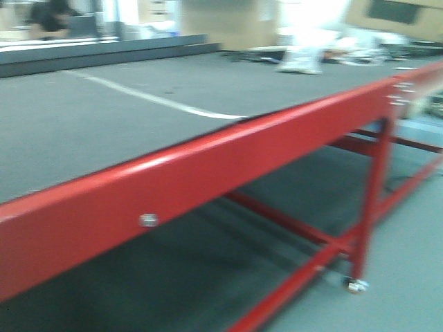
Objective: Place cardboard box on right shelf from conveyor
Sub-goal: 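Turn the base away from the conveyor holding the box in the right gripper, then drive the base toward the steel shelf rack with blue bins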
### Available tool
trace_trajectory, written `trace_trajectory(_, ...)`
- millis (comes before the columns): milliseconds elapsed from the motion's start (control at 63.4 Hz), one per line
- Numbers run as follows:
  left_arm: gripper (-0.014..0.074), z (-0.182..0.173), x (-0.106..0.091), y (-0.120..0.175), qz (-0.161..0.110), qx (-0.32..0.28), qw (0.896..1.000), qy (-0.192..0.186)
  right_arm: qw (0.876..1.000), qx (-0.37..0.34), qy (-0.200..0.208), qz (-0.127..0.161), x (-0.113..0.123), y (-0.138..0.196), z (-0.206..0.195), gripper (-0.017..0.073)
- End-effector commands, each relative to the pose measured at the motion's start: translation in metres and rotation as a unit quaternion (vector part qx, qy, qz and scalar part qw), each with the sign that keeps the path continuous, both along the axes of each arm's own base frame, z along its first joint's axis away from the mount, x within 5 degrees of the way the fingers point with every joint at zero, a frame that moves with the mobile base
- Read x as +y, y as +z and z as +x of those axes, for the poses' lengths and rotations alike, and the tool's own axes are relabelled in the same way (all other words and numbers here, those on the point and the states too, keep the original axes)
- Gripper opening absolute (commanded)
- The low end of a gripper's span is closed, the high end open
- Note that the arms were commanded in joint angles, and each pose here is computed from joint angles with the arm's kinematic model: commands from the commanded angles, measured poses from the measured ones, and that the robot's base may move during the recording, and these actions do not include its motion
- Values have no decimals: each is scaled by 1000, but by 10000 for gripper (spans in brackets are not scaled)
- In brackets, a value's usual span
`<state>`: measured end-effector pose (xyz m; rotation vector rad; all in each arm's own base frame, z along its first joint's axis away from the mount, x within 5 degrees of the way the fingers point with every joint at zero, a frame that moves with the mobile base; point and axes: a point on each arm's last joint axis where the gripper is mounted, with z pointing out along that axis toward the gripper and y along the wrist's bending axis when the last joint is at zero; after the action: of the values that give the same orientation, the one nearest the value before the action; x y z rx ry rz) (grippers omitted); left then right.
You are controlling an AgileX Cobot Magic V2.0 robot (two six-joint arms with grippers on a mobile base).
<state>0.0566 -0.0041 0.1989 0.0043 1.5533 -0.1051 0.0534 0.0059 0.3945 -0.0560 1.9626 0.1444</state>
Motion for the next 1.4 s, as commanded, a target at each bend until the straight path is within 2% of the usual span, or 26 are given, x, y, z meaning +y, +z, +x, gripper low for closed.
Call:
trace_trajectory(0, -119, -2, 1, 10, -12, -52, 999, 1, 998, -56, -3, 0, -1, 15, 2, 195)
trace_trajectory(1388, -119, -2, 1, 10, -12, -52, 999, 1, 998, -56, -3, 0, -1, 15, 2, 195)
